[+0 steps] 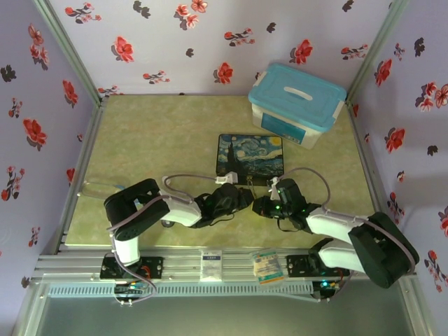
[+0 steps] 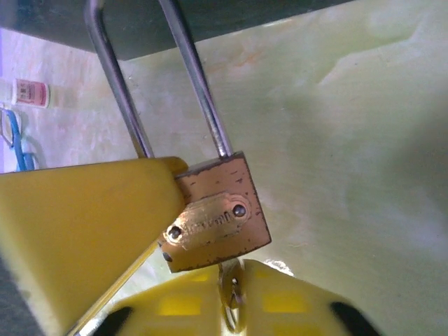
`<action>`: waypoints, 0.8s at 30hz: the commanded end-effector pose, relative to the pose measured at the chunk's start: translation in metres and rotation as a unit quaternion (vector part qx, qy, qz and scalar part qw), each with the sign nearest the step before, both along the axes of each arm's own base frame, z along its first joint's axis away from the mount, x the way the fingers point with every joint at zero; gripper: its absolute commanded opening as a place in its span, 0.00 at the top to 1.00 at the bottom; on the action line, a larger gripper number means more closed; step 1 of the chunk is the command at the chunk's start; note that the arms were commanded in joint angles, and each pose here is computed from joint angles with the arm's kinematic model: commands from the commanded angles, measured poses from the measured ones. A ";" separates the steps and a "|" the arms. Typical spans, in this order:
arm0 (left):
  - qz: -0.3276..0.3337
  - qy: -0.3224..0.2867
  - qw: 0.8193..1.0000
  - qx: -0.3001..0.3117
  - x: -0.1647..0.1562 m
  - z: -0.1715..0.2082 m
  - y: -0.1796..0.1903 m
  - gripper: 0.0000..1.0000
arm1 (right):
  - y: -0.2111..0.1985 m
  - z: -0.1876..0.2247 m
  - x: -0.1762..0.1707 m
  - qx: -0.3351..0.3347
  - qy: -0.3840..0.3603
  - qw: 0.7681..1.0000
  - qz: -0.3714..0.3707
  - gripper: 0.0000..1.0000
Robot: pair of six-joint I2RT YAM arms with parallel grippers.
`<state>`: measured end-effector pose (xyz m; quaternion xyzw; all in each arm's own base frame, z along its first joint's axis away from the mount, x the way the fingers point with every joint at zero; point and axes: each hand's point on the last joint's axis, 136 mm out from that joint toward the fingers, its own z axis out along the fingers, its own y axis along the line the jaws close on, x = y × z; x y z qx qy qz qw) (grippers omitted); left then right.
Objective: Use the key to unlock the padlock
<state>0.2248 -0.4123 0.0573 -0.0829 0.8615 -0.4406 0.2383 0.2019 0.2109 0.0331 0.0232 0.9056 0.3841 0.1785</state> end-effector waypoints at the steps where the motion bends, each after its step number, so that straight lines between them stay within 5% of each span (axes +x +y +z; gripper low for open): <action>1: -0.006 0.031 0.988 0.149 -0.009 -0.048 0.041 0.95 | 0.003 0.011 0.009 0.008 -0.019 1.000 -0.008 0.58; 6: 0.005 0.033 0.985 0.169 -0.005 -0.046 0.064 0.99 | -0.019 0.016 0.008 -0.055 -0.026 0.998 -0.024 0.45; 24: -0.058 0.012 0.920 0.387 -0.005 -0.030 0.107 0.95 | -0.062 0.073 0.065 -0.184 -0.107 0.968 -0.129 0.42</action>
